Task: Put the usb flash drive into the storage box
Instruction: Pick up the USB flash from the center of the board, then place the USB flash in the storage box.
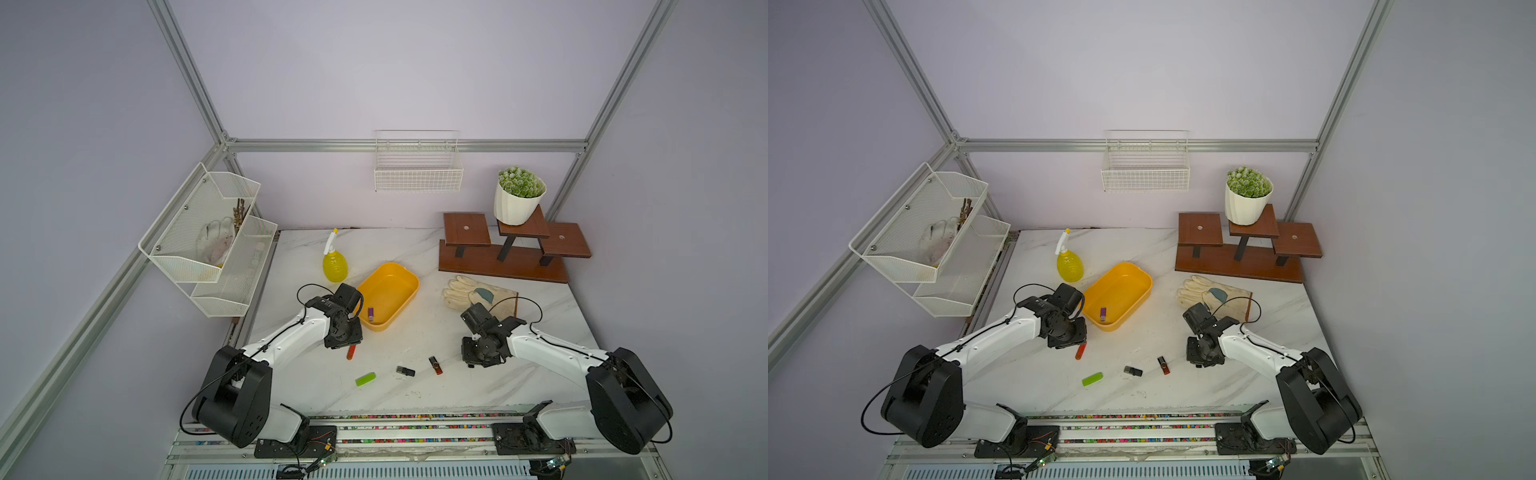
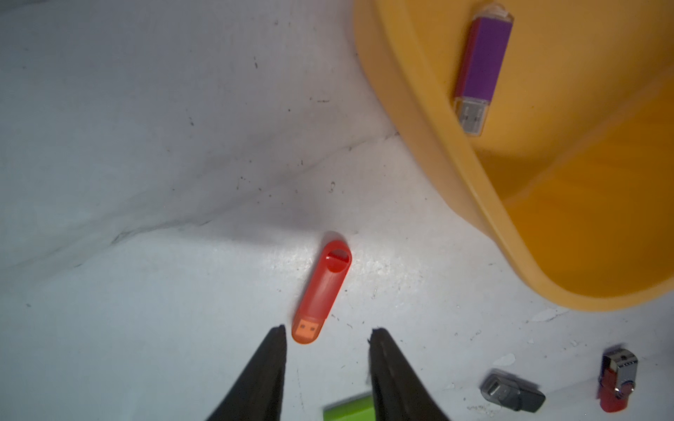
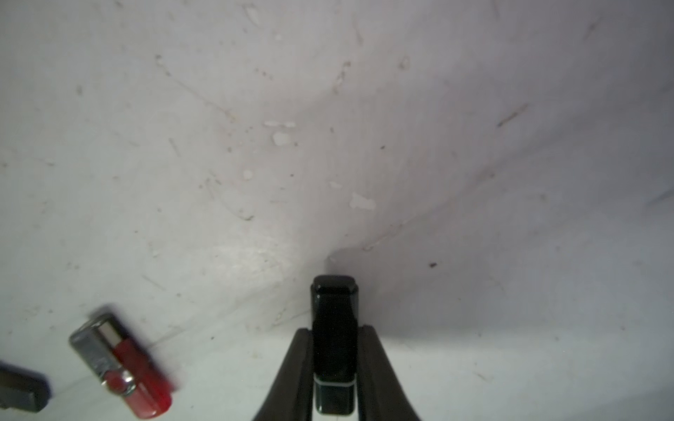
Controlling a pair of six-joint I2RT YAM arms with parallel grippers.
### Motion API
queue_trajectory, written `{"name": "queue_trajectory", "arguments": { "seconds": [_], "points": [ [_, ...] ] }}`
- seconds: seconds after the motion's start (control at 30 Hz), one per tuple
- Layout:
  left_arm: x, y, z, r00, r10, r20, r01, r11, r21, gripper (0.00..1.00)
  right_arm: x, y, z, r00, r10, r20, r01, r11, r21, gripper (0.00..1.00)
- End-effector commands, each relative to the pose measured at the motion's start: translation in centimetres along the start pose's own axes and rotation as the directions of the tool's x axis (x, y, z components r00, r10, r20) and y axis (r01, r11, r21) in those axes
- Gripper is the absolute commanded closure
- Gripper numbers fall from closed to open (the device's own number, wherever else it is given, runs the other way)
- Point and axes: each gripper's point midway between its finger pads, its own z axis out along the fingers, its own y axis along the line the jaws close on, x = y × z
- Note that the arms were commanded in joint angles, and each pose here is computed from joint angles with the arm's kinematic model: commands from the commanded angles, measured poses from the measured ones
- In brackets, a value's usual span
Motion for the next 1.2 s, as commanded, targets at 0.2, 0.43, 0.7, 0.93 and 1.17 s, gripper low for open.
{"name": "queue_trajectory", "arguments": {
  "seconds": [0.2, 0.43, 0.7, 0.93, 1.17],
  "points": [
    [-2.1, -1.0, -1.2, 0.992, 0.083, 0.092, -0.085, 0.996, 0.018, 0.46, -9.1, 10.1, -8.1, 0.974, -0.161, 0.158, 0.188, 0.966, -0.175, 1.00],
    [-1.6, -0.6, 0.2, 0.993, 0.087, 0.080, -0.088, 0.996, 0.011, 0.45, -13.2, 17.7, -6.1, 0.928, -0.338, 0.158, 0.365, 0.912, -0.189, 1.00],
    [-1.5, -0.7, 0.8, 0.995, 0.062, 0.081, -0.064, 0.998, 0.022, 0.45, -16.6, 23.9, -5.2, 0.888, -0.403, 0.222, 0.448, 0.867, -0.220, 1.00],
    [-1.1, -0.8, 2.2, 0.997, 0.059, 0.049, -0.059, 0.998, 0.012, 0.44, -16.0, 26.6, -1.6, 0.875, -0.453, 0.170, 0.481, 0.852, -0.208, 1.00],
    [-1.4, -1.0, 2.1, 0.997, 0.056, 0.059, -0.058, 0.998, 0.023, 0.44, -14.3, 27.5, 1.8, 0.869, -0.479, 0.124, 0.494, 0.848, -0.190, 1.00]
  ]
}}
